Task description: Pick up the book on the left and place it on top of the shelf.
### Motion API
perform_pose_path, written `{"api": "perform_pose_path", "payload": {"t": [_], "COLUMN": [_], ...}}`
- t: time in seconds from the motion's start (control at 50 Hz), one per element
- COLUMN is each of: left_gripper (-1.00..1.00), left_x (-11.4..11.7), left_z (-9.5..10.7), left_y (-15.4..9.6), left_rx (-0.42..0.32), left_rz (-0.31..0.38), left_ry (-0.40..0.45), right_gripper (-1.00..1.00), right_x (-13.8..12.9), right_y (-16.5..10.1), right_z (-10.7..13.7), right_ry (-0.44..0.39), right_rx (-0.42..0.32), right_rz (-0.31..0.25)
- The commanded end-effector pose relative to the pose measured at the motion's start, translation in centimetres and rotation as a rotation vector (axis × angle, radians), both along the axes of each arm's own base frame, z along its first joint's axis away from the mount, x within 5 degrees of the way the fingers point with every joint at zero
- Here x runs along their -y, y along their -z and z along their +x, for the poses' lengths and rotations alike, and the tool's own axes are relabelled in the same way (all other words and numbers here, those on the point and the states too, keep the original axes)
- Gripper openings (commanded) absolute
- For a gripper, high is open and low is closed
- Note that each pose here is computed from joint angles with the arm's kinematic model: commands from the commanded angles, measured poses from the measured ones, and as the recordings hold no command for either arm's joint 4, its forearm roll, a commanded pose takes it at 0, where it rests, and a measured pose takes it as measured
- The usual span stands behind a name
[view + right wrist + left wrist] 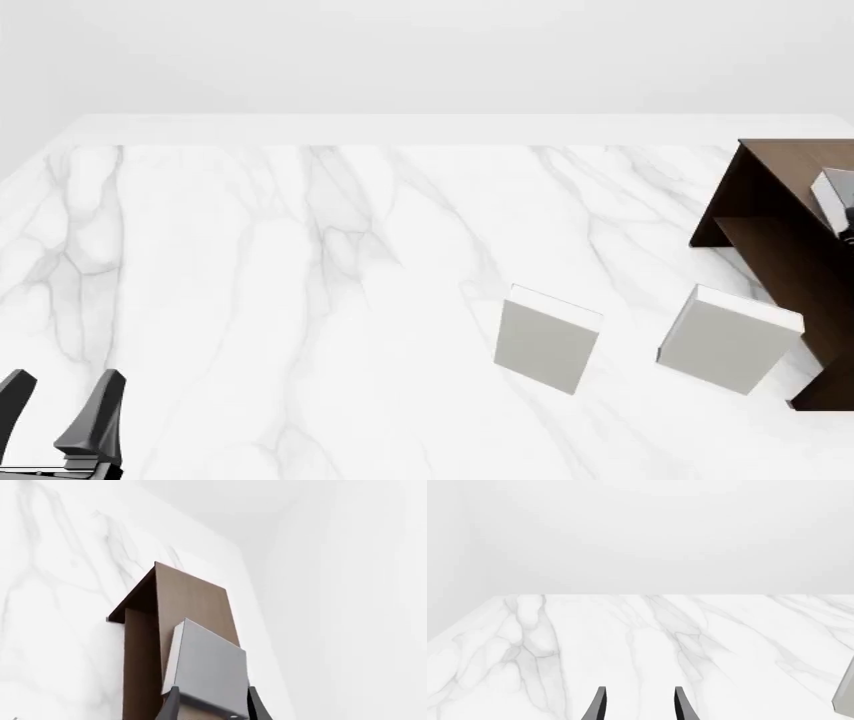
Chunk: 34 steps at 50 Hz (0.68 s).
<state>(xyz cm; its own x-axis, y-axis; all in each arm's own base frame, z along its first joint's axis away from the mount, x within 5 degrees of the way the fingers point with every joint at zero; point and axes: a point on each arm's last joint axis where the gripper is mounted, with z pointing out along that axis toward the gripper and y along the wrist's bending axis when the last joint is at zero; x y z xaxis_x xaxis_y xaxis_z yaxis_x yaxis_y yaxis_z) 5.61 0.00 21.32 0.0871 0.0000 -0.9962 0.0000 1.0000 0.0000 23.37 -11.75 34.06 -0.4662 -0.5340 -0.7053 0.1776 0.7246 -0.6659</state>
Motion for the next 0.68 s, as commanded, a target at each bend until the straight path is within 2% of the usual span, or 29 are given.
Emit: {"api": "perform_pose_path", "payload": {"t": [0.02, 0.24, 0.3, 0.42, 0.56, 0.62, 0.68], "left_gripper": [1.0, 1.0, 1.0, 1.0, 1.0, 1.0, 1.0], "left_x": [0.0, 0.0, 0.0, 0.0, 0.0, 0.0, 0.0], "left_z": [0.0, 0.0, 0.0, 0.0, 0.0, 0.0, 0.0], "left_y": [0.0, 0.0, 0.0, 0.0, 0.0, 0.0, 0.0], "left_rx": [0.0, 0.0, 0.0, 0.0, 0.0, 0.0, 0.0], "left_rz": [0.0, 0.0, 0.0, 0.0, 0.0, 0.0, 0.0], "left_ry": [0.0, 0.0, 0.0, 0.0, 0.0, 0.0, 0.0], "right_gripper": [1.0, 1.0, 1.0, 1.0, 1.0, 1.0, 1.0], "right_x": [-1.2, -1.1, -1.1, -2.4, -3.5, -4.3, -4.2], "right_y": [-0.4, 0.2, -0.2, -3.0, -4.5, -4.5, -4.5], "right_z": [-0.9, -0.3, -0.3, -1.0, -1.2, -0.9, -0.8], "right_ry": [-0.018, -0.018, -0.014, -0.041, -0.078, -0.109, -0.107], "right_rx": [0.031, 0.069, 0.1, 0.218, 0.277, 0.273, 0.294], "right_rz": [0.023, 0.04, 0.047, 0.094, 0.129, 0.145, 0.158]}}
